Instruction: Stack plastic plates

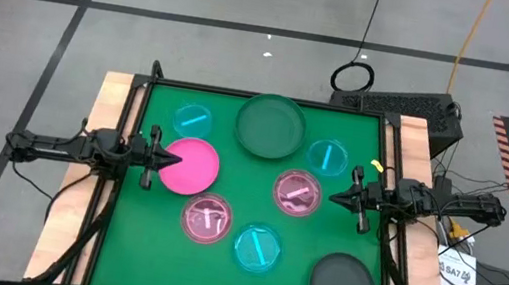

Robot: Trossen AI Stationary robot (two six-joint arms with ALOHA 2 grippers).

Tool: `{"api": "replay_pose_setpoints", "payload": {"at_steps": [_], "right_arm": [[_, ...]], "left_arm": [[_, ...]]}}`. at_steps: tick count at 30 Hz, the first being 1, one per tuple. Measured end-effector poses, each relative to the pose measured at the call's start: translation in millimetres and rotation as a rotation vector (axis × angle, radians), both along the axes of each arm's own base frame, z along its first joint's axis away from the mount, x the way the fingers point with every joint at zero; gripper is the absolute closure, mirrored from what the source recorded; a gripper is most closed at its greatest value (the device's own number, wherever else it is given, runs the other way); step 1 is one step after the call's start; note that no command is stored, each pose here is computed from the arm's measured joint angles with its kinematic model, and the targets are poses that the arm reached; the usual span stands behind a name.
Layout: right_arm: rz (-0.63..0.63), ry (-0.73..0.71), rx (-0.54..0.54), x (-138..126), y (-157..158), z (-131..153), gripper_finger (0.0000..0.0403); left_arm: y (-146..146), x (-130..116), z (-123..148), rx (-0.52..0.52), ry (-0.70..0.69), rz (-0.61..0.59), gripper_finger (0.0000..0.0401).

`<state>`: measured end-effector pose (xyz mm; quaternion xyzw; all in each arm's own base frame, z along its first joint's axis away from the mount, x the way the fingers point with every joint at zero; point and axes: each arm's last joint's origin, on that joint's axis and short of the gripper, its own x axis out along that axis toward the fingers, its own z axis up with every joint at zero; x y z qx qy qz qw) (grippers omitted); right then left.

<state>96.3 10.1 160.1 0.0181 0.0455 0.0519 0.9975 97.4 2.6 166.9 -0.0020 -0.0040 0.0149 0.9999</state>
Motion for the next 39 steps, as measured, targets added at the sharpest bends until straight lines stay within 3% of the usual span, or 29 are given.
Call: {"api": "replay_pose_setpoints", "payload": {"at_steps": [32,39], "right_arm": [[0.000,0.000,0.000,0.0,0.0,0.0,0.0394],[0.000,-0.001,0.000,0.0,0.0,0.1,0.0394]], "left_arm": [[0.1,0.0,3.1,0.003,-0.037,0.005,0.0395],[0.1,-0.1,5.3,-0.038,-0.060,0.003,0.0395]]}}
